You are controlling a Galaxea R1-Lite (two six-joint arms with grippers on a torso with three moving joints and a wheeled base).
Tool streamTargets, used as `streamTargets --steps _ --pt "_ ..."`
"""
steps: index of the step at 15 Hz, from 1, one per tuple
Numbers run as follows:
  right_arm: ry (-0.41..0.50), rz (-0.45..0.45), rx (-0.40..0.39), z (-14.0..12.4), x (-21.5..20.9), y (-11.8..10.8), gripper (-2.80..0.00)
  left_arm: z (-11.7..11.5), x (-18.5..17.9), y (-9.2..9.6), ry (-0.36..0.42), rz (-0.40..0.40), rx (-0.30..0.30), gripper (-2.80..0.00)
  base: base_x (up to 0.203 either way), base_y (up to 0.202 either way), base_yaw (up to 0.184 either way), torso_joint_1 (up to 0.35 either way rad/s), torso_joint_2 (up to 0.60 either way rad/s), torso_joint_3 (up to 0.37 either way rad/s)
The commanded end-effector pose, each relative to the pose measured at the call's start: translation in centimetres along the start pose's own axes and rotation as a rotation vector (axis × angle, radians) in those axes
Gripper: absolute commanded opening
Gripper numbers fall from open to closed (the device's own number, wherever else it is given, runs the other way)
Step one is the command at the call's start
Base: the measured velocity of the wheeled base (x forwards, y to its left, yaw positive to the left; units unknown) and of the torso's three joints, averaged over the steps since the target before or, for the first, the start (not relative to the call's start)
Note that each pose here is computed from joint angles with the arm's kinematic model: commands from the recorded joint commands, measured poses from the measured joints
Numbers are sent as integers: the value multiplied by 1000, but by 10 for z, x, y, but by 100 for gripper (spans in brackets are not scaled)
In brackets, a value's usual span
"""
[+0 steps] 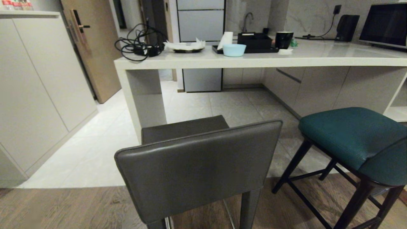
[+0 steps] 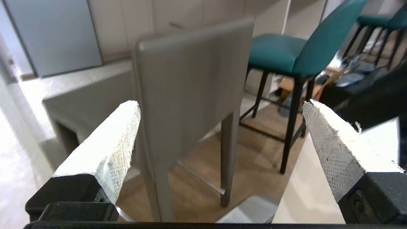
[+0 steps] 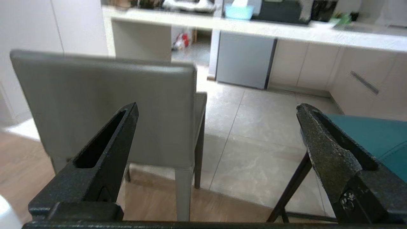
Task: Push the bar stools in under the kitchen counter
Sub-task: Push the blue chair back under the dining table
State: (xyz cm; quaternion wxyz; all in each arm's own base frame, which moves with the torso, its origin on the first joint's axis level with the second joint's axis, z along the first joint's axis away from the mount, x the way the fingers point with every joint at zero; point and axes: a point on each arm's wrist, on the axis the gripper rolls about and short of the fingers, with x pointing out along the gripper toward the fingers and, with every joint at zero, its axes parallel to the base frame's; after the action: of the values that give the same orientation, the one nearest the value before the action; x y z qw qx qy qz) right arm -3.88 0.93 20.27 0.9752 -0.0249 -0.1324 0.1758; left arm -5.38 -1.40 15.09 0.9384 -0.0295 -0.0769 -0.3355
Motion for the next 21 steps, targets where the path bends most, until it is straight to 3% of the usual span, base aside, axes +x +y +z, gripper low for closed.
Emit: streamTargets --steps 1,3,7,9,12,15,19,21 --pt "-23 0 -6 6 -3 0 0 -11 -3 1 -12 100 35 0 0 0 0 0 0 0" --pt "-6 12 -14 -2 -10 2 0 -22 -1 7 14 219 75 0 0 0 0 0 0 0" --pt "38 10 -8 -51 -28 9 0 -38 0 17 54 449 59 0 0 0 0 0 0 0" --pt "114 -67 -24 -79 -24 6 0 -53 2 22 100 529 48 0 0 0 0 0 0 0" --pt "160 -142 -70 -106 -19 2 0 -68 3 26 150 558 32 0 0 0 0 0 0 0" --pt "233 -303 -105 -121 -19 -2 0 -71 2 27 154 598 20 0 0 0 0 0 0 0" --pt "241 -315 -107 -122 -19 -2 0 -71 2 27 162 603 49 0 0 0 0 0 0 0" --pt "314 -279 -95 -129 -21 0 0 -70 3 27 154 601 48 0 0 0 0 0 0 0"
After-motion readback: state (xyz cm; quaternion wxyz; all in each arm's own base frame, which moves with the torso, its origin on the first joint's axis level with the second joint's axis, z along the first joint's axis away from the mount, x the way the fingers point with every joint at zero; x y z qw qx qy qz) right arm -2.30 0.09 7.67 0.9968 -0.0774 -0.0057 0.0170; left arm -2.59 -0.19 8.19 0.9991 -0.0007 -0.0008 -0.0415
